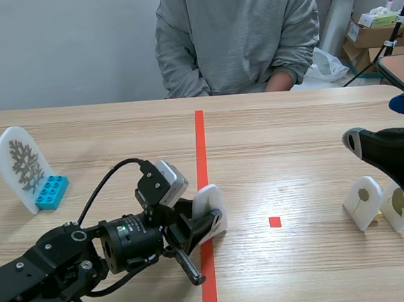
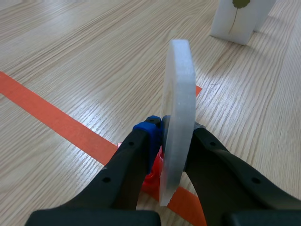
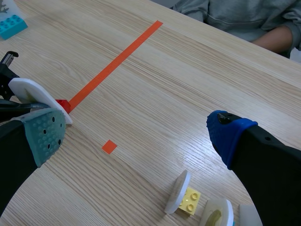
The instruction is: Do the leaf sorting experiment
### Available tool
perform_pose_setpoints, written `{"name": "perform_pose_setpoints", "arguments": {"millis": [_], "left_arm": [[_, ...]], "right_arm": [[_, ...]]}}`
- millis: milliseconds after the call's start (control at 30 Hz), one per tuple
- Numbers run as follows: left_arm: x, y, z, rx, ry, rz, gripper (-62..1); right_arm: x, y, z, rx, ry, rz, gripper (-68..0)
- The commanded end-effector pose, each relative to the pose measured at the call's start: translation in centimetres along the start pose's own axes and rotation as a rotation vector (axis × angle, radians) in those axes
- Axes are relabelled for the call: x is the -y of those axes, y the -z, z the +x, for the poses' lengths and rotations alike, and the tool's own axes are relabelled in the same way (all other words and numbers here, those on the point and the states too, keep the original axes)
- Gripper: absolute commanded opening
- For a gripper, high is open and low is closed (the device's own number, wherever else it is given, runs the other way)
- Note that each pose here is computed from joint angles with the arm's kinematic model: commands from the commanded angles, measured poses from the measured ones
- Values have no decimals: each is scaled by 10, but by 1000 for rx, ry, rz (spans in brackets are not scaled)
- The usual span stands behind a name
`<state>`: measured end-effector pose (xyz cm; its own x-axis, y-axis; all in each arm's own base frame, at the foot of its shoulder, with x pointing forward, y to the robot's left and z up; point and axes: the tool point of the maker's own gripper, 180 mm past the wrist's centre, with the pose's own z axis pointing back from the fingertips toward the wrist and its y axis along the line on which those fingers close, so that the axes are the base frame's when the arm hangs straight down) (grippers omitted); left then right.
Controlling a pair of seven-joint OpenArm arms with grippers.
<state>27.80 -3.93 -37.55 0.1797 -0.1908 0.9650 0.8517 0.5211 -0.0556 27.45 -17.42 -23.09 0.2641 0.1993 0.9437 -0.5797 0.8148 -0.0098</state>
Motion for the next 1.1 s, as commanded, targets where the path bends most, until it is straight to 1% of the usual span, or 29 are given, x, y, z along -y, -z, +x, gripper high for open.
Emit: {"name": "perform_pose_setpoints", "arguments": {"millis": [0, 67, 133, 300, 367, 467, 567, 600, 800, 900, 1067], "left_arm": [[-2, 3, 22, 64, 5, 2, -567], [-4, 2, 26, 71, -1, 5, -567], [-7, -1, 32, 94, -18, 16, -567], [-22, -14, 40, 144, -104, 95, -567], [-30, -20, 40, 147, -123, 129, -567], [-46, -32, 43, 176, -161, 195, -567], [-63, -47, 45, 195, -184, 261, -567], [-68, -53, 47, 204, -189, 282, -567], [-88, -82, 55, 241, -178, 383, -567], [-99, -97, 55, 247, -173, 445, -567], [-127, -122, 51, 243, -162, 580, -567]], "right_arm": [[4, -2, 10, 30, -14, -2, -54], [4, -2, 10, 30, -14, -2, -54], [4, -2, 10, 30, -14, -2, -54], [4, -2, 10, 30, -14, -2, -54], [4, -2, 10, 30, -14, -2, -54], [4, -2, 10, 30, -14, -2, -54], [4, -2, 10, 29, -14, -2, -54], [4, -2, 10, 29, -15, -2, -54], [4, -2, 10, 29, -15, -2, -54], [4, -2, 10, 29, -15, -2, -54], [3, -1, 10, 33, -9, -2, -54]]}}
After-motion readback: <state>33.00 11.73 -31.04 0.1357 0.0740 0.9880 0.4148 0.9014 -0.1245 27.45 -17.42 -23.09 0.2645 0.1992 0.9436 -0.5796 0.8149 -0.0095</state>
